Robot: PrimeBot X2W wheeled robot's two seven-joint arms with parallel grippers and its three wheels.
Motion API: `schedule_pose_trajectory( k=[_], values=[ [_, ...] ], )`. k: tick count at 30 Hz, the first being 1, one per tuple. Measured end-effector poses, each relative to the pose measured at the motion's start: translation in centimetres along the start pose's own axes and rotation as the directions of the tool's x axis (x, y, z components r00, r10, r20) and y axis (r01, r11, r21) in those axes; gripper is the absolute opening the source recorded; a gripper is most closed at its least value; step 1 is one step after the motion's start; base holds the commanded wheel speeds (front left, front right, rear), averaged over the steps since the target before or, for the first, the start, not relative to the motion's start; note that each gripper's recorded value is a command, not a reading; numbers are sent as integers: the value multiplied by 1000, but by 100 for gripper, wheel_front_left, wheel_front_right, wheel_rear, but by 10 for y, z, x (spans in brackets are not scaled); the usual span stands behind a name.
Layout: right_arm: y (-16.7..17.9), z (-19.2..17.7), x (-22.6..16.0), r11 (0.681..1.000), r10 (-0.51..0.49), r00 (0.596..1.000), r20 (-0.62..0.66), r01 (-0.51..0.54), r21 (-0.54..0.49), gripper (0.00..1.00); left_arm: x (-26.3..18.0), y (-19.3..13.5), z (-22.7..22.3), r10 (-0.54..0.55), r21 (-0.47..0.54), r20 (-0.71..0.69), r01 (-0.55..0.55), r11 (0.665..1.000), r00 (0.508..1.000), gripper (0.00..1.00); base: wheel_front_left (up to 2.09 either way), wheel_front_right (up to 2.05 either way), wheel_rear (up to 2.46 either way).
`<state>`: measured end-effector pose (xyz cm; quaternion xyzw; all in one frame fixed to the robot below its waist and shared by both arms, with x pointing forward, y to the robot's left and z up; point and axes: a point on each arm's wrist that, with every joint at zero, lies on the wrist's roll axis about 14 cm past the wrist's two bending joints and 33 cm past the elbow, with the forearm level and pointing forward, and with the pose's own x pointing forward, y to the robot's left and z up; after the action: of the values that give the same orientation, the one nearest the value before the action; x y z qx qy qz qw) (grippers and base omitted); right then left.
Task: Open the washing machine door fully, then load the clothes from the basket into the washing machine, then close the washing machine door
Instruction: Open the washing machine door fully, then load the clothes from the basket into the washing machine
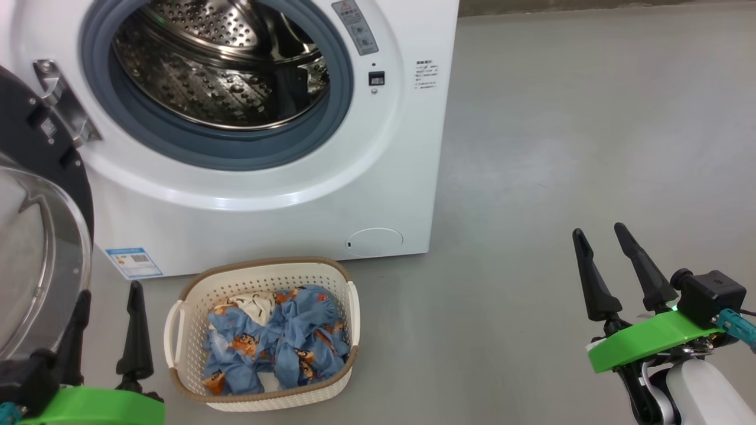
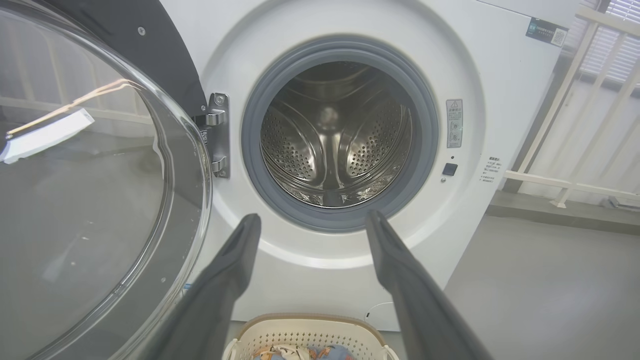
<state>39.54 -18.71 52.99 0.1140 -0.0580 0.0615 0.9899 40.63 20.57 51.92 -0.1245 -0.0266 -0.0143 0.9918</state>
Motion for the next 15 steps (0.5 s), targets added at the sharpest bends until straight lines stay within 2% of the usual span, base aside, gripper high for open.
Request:
schedule_pose_trajectory(
  k=[15],
  values=[
    [-5,0,-2,1000,-14,1000,0,14,-13,100,-3,-3,-5,-4,-17,-11,4,1000,1000,100,0,0,0]
  ],
)
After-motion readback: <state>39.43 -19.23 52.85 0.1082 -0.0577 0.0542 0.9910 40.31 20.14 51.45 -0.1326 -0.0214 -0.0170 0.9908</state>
